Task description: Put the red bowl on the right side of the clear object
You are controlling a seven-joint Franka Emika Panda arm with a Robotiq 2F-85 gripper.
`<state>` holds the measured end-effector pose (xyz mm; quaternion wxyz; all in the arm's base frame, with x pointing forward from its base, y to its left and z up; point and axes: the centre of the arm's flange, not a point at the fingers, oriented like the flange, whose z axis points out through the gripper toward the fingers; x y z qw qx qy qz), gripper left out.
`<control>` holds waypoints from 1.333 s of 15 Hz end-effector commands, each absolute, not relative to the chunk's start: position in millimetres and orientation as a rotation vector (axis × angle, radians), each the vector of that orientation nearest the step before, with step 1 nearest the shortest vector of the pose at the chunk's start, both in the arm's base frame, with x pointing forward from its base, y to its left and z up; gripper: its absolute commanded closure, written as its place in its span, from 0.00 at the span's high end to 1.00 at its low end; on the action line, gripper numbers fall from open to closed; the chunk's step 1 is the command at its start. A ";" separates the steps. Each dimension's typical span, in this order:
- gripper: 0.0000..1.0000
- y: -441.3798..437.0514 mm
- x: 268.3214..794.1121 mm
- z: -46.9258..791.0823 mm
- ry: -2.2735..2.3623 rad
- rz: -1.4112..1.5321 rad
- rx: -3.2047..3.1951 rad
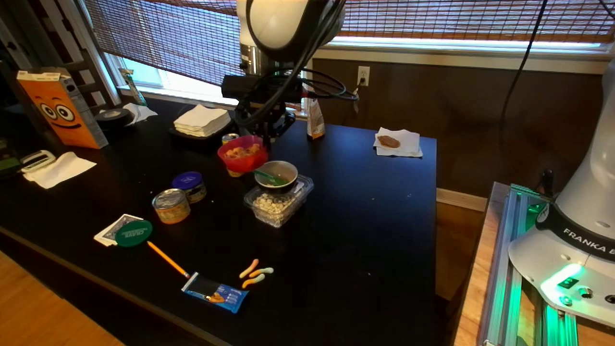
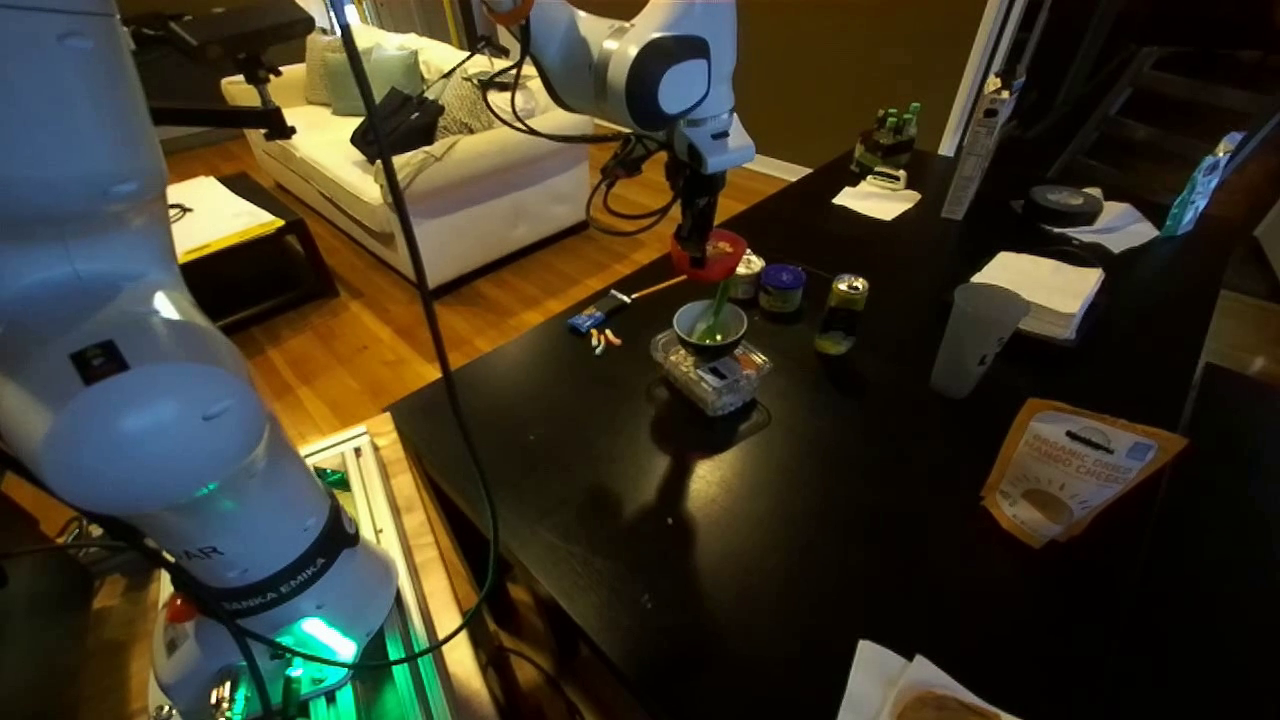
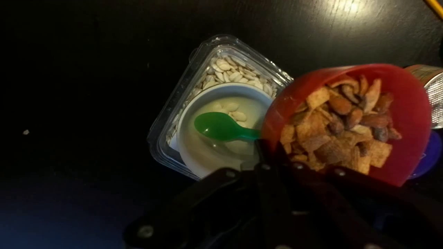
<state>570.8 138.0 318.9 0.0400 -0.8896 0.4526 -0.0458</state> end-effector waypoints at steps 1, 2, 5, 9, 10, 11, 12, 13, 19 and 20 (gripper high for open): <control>0.01 144.6 572.4 320.2 1.378 -0.204 -2.776; 0.01 142.8 573.2 320.3 1.381 -0.236 -2.794; 0.01 129.5 574.8 321.4 1.420 -0.302 -2.813; 0.01 95.5 578.2 321.1 1.529 -0.250 -2.733; 0.01 83.5 580.6 318.1 1.578 -0.229 -2.701; 0.01 70.0 582.2 314.2 1.626 -0.209 -2.668; 0.01 58.0 583.5 310.8 1.675 -0.204 -2.637; 0.01 45.3 584.8 306.5 1.719 -0.198 -2.601; 0.01 -16.8 588.4 261.9 1.854 -0.183 -2.434; 0.01 -24.3 589.1 252.9 1.862 -0.194 -2.414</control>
